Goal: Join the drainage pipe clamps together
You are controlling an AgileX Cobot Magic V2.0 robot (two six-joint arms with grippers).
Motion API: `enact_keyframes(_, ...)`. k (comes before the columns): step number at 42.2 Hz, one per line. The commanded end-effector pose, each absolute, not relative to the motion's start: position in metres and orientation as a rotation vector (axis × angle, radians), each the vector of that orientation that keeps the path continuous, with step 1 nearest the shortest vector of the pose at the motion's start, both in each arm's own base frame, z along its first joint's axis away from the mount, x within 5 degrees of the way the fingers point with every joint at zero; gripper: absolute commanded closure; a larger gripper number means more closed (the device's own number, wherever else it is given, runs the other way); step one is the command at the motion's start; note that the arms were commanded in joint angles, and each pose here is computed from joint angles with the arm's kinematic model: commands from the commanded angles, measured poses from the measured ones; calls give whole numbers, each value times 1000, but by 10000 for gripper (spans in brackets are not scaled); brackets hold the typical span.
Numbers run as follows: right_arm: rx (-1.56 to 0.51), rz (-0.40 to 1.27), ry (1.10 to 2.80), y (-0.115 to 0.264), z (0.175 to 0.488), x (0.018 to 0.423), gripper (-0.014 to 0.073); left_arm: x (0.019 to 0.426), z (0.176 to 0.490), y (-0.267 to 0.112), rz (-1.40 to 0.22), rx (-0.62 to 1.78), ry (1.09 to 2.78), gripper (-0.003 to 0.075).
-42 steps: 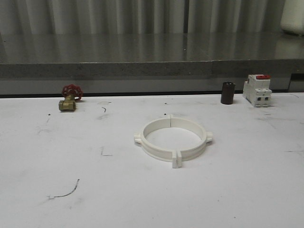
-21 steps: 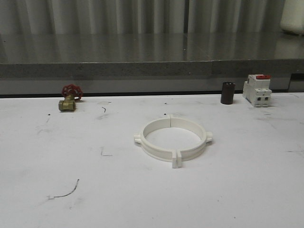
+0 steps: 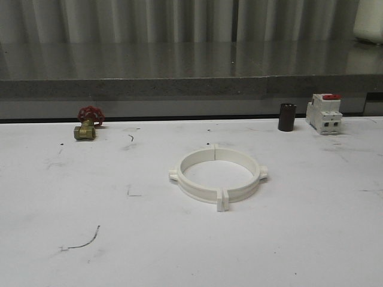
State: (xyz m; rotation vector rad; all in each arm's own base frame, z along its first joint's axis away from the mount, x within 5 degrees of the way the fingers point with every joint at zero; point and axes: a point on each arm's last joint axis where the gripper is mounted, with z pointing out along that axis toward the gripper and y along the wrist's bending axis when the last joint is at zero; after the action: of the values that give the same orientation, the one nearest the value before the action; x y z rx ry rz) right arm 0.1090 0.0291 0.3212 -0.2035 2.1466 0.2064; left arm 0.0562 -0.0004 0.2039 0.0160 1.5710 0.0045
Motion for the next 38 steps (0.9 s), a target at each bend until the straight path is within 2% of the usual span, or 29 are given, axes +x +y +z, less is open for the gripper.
enact_keyframes(1,-192,204,2056,29,335,112,664,56,205,0,-4,3,1495,741)
enact_keyframes(28,-197,190,2049,27,335,110,664,56,205,0,-4,3,1495,741)
enact_keyframes(38,-71,107,1827,9,320,80,662,56,205,0,-4,3,1495,741)
